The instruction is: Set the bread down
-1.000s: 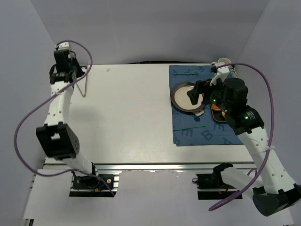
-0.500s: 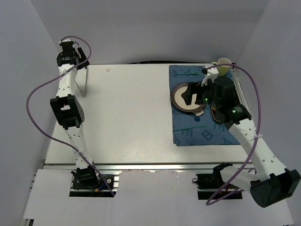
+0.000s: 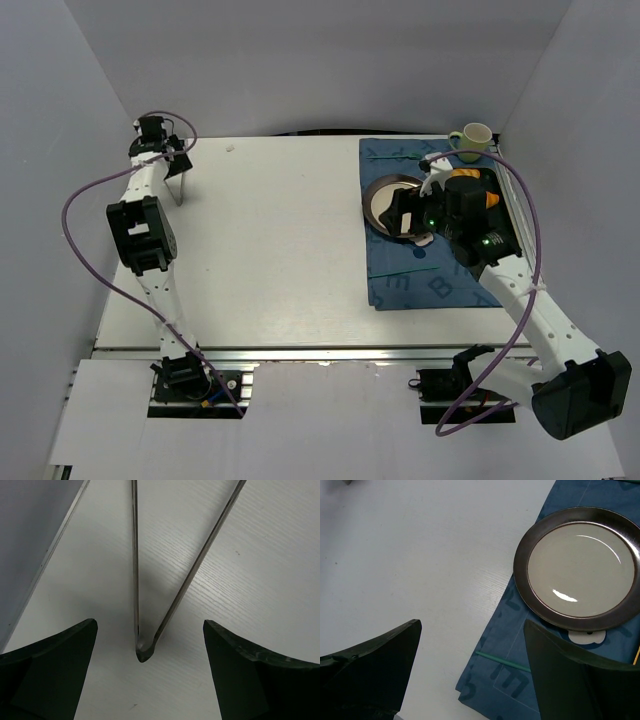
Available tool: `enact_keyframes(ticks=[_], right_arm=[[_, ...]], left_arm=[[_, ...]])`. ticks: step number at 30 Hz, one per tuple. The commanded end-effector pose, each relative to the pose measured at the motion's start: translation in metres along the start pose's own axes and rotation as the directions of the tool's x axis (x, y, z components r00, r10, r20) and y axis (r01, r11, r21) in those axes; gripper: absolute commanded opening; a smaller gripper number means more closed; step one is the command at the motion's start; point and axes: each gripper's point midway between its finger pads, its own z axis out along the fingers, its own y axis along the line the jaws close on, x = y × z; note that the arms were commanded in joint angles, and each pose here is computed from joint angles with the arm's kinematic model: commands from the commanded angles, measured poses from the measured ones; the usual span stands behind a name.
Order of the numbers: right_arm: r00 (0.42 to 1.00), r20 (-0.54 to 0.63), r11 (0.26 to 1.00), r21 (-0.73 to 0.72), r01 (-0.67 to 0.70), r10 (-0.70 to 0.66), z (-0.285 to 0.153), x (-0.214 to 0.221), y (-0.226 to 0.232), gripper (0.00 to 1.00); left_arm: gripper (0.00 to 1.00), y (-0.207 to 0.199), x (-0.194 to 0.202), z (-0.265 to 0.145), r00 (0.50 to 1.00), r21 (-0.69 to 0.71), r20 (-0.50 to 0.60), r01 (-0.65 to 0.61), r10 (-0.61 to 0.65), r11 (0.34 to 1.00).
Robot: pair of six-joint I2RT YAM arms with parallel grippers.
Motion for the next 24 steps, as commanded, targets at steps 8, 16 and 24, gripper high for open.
enact_keyframes(ticks=[8,16,24], right_arm=[[0.999,0.046,0.999,-0.039,0.009,-0.007,0.006,-0.013,0.007,0.89],[0.999,0.032,0.999,-0.049,0.0,0.001,0.013,-0.009,0.007,0.89],[1.0,0.018,0.999,-0.046,-0.004,0.005,0.02,-0.006,0.004,0.89]], left_arm=[[0.98,-0.002,0.025,0.016,1.0,0.012,-0.017,-0.025,0.026,1.0],[0.96,-0.009,0.034,0.042,0.997,0.042,-0.048,-0.066,0.068,0.997],[0.94,-0.007,0.028,0.061,0.997,0.075,-0.035,-0.068,0.07,0.995]])
